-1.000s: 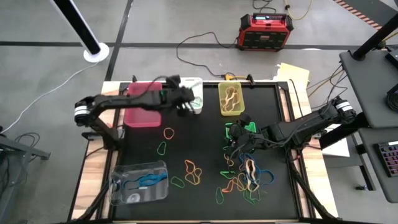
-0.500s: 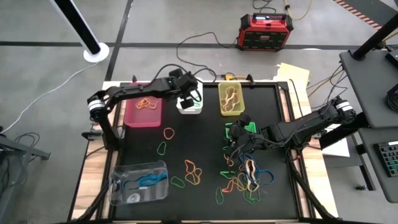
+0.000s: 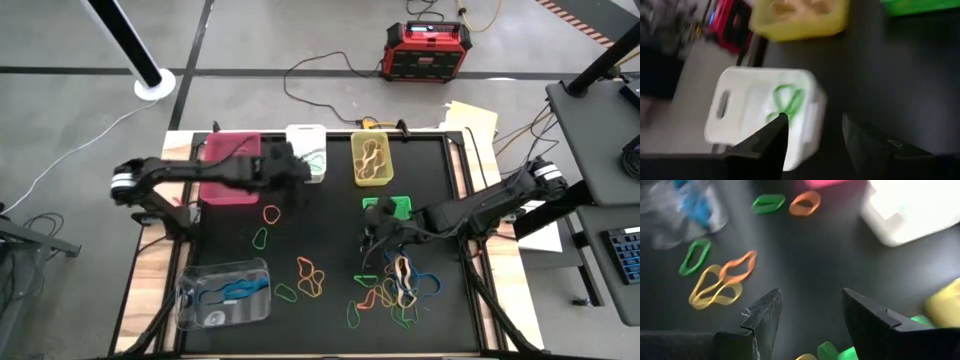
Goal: Sort rubber bands into baskets
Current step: Put the green rubber band into the white bin
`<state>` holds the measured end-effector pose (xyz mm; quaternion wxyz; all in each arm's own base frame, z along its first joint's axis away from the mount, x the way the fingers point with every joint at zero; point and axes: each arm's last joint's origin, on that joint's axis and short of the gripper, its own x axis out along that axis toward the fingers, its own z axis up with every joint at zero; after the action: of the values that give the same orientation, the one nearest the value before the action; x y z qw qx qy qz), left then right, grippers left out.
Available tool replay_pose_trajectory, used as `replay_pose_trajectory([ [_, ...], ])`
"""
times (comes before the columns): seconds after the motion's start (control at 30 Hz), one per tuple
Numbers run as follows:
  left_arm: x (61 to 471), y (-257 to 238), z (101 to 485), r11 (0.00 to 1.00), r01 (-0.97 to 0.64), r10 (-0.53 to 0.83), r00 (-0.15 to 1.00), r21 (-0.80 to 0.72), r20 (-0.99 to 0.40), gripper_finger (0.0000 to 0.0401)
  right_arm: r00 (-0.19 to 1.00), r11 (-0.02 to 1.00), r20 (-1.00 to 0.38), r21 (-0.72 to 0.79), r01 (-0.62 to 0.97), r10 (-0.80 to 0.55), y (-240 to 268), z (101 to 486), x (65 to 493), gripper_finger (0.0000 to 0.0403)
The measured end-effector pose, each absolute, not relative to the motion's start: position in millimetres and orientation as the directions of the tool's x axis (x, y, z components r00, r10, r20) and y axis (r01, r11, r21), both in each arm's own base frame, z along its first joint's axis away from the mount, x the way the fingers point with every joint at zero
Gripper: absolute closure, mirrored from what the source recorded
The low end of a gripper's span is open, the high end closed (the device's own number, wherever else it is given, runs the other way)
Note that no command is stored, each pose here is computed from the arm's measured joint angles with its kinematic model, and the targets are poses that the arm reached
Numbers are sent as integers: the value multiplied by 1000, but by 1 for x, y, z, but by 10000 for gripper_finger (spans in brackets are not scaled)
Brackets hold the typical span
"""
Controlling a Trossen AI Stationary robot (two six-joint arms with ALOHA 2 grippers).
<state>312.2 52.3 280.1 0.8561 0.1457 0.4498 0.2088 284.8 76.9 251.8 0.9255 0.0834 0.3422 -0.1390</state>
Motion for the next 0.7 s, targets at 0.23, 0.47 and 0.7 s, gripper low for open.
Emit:
replay_pose_trajectory([
  [0.23,275,-3,290,901,-142,385,698,410,-604,235,612,956,-790,205,208,36,109,214,296,202],
  [0.47,243,-32,303,933,-112,273,838,341,-472,235,455,948,-881,247,201,133,141,196,306,202],
  [0.7,225,-49,303,954,-69,192,889,292,-415,235,292,963,-952,157,218,89,172,195,305,202],
])
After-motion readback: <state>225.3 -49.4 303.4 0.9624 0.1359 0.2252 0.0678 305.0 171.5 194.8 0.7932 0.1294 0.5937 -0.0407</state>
